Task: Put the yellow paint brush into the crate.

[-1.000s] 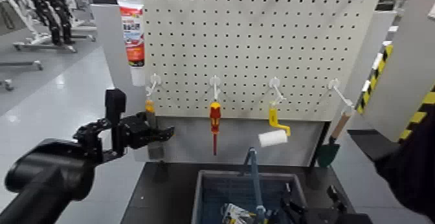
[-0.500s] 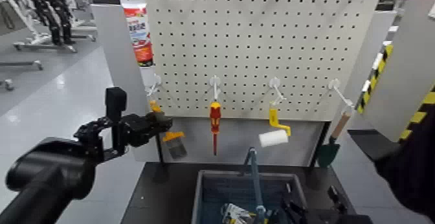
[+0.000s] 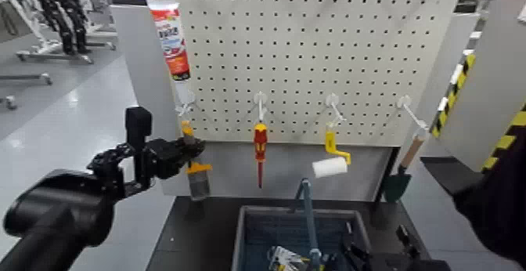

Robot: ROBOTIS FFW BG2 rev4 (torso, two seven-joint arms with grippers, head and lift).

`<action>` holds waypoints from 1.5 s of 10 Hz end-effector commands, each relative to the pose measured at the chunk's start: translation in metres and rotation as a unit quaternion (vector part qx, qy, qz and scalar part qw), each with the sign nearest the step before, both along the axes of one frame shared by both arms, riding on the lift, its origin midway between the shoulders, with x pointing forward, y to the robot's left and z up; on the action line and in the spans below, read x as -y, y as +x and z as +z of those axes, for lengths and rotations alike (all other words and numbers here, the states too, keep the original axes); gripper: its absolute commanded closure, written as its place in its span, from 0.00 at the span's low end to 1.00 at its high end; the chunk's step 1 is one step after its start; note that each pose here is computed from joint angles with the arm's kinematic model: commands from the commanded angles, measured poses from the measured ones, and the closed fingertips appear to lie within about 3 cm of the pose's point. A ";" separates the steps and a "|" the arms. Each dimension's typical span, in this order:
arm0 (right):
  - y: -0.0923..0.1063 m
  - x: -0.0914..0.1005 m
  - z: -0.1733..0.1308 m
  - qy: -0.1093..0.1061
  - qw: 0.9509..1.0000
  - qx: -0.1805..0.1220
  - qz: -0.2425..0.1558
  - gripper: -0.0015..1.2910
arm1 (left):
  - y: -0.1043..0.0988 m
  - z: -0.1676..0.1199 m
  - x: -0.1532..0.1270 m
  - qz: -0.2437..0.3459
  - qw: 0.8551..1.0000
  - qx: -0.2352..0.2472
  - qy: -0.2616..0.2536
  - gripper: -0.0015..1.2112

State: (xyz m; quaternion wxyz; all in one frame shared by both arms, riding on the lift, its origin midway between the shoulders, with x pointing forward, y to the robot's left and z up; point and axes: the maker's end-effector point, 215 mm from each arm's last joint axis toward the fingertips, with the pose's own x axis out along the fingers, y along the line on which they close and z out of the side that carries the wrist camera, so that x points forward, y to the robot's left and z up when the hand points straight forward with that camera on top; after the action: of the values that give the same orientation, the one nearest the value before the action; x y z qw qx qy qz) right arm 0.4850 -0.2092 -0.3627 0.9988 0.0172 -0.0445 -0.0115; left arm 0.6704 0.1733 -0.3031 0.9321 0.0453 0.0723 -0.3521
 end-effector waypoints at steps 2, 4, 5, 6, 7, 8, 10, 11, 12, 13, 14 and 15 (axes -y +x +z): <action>0.000 0.000 -0.001 -0.001 1.000 -0.001 0.000 0.09 | -0.011 0.009 0.007 -0.004 1.000 0.008 -0.010 0.95; 0.000 0.000 -0.002 0.000 1.000 -0.002 0.000 0.09 | -0.023 0.013 0.011 -0.001 1.000 0.009 -0.021 0.95; 0.000 0.000 -0.002 0.001 1.000 -0.002 0.000 0.09 | -0.030 0.021 0.013 0.002 1.000 0.012 -0.024 0.95; 0.000 0.000 -0.002 0.001 1.000 -0.002 0.000 0.09 | -0.038 0.031 0.012 0.008 0.999 0.021 -0.032 0.95; 0.000 0.000 -0.002 0.001 1.000 -0.002 0.000 0.09 | -0.045 0.042 0.009 0.017 0.999 0.029 -0.041 0.95; 0.000 0.000 -0.001 0.002 1.000 -0.002 -0.001 0.09 | -0.052 0.053 0.010 0.018 0.998 0.037 -0.045 0.95; 0.000 0.000 -0.001 0.002 1.000 -0.001 -0.001 0.09 | -0.065 0.066 0.011 0.023 0.998 0.037 -0.044 0.95; -0.001 0.000 -0.001 0.002 1.000 -0.001 -0.001 0.09 | -0.070 0.073 0.012 0.031 0.998 0.037 -0.050 0.95; -0.002 0.001 -0.002 0.003 1.000 -0.002 -0.002 0.09 | -0.076 0.085 0.018 0.035 0.996 0.040 -0.068 0.95; -0.001 0.000 -0.003 0.005 1.000 -0.002 -0.002 0.09 | -0.082 0.093 0.032 0.019 0.993 0.034 -0.111 0.95; -0.001 0.000 -0.003 0.005 1.000 0.000 -0.001 0.09 | -0.088 0.094 0.050 0.002 0.989 0.019 -0.144 0.95; -0.001 0.000 -0.004 0.006 1.000 -0.002 -0.001 0.09 | -0.092 0.089 0.061 -0.003 0.986 0.004 -0.169 0.95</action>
State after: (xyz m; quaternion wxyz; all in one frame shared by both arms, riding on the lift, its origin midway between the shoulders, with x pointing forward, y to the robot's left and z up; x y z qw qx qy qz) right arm 0.4840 -0.2093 -0.3659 0.9987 0.0221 -0.0435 -0.0129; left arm 0.5830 0.1208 -0.2120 0.9313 -0.0934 0.0054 -0.3521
